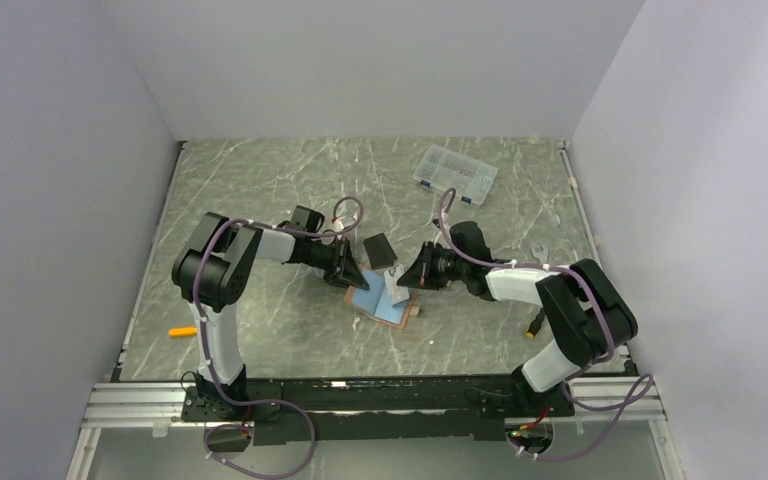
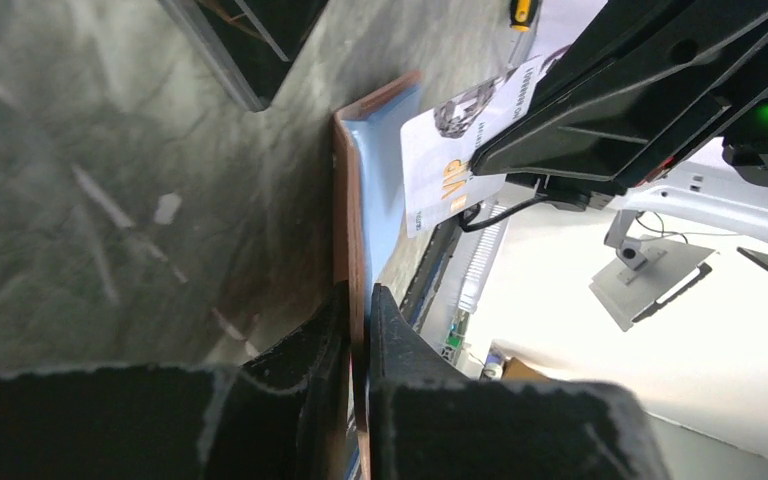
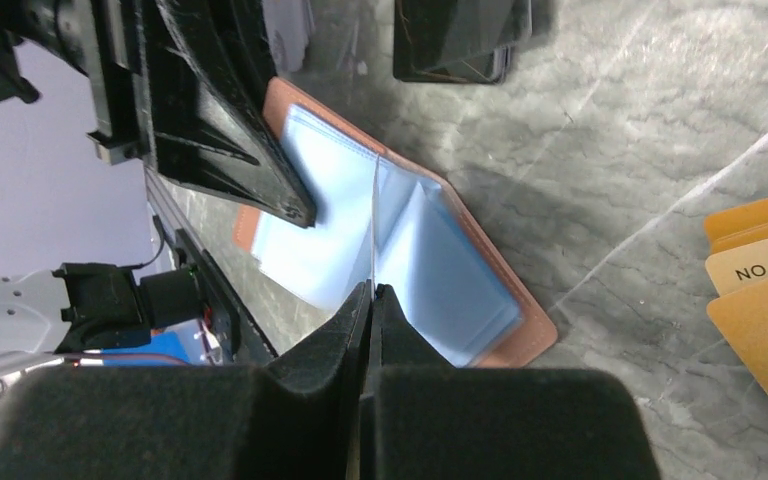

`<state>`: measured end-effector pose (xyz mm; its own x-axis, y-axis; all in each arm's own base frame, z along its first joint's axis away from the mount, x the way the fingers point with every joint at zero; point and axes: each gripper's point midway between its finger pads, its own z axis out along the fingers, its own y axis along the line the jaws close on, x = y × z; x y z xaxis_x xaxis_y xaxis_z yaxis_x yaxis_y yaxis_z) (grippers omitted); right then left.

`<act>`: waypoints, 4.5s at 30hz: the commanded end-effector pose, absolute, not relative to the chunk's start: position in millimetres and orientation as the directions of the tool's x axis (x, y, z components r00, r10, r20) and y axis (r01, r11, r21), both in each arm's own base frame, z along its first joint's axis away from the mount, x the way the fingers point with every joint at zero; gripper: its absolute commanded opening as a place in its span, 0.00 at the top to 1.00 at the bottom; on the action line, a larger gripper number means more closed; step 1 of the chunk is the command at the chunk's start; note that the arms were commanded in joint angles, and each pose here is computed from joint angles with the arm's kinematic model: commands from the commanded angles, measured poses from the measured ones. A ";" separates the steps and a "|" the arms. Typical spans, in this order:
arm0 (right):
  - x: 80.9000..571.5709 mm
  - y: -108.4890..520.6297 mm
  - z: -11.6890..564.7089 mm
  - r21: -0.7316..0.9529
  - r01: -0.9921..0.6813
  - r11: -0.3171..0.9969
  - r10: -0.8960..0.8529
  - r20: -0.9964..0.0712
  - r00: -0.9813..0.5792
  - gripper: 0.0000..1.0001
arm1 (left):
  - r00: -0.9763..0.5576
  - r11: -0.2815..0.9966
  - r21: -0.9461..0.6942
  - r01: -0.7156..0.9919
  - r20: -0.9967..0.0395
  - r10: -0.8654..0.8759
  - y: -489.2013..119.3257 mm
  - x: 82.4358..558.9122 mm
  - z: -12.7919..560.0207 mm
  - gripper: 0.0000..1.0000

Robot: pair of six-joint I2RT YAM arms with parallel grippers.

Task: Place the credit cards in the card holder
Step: Insert the credit card into the card holder.

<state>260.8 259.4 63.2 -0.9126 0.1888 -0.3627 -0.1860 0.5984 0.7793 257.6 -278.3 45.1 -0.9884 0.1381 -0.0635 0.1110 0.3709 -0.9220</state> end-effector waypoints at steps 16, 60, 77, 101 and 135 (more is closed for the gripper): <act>230.2 274.9 45.1 0.855 -0.217 0.472 0.041 -0.266 -0.963 1.00 | -0.980 0.495 -0.848 0.191 -0.132 0.151 -258.3 271.1 33.8 0.63; 236.5 284.4 53.2 0.882 -0.233 0.409 0.044 -0.274 -0.961 1.00 | -0.982 0.492 -0.851 0.183 -0.133 0.136 -255.4 268.7 39.2 0.68; 248.3 292.4 45.7 0.901 -0.203 0.383 0.070 -0.247 -0.966 1.00 | -0.983 0.489 -0.854 0.178 -0.128 0.134 -255.7 268.0 40.0 0.67; 262.7 298.2 40.0 0.895 -0.170 0.413 0.120 -0.238 -0.964 1.00 | -0.984 0.454 -0.875 0.169 -0.122 0.130 -259.2 263.5 48.0 0.71; 260.0 299.3 30.2 0.893 -0.146 0.425 0.135 -0.222 -0.966 1.00 | -0.990 0.419 -0.902 0.102 -0.052 0.128 -265.9 254.9 37.0 0.70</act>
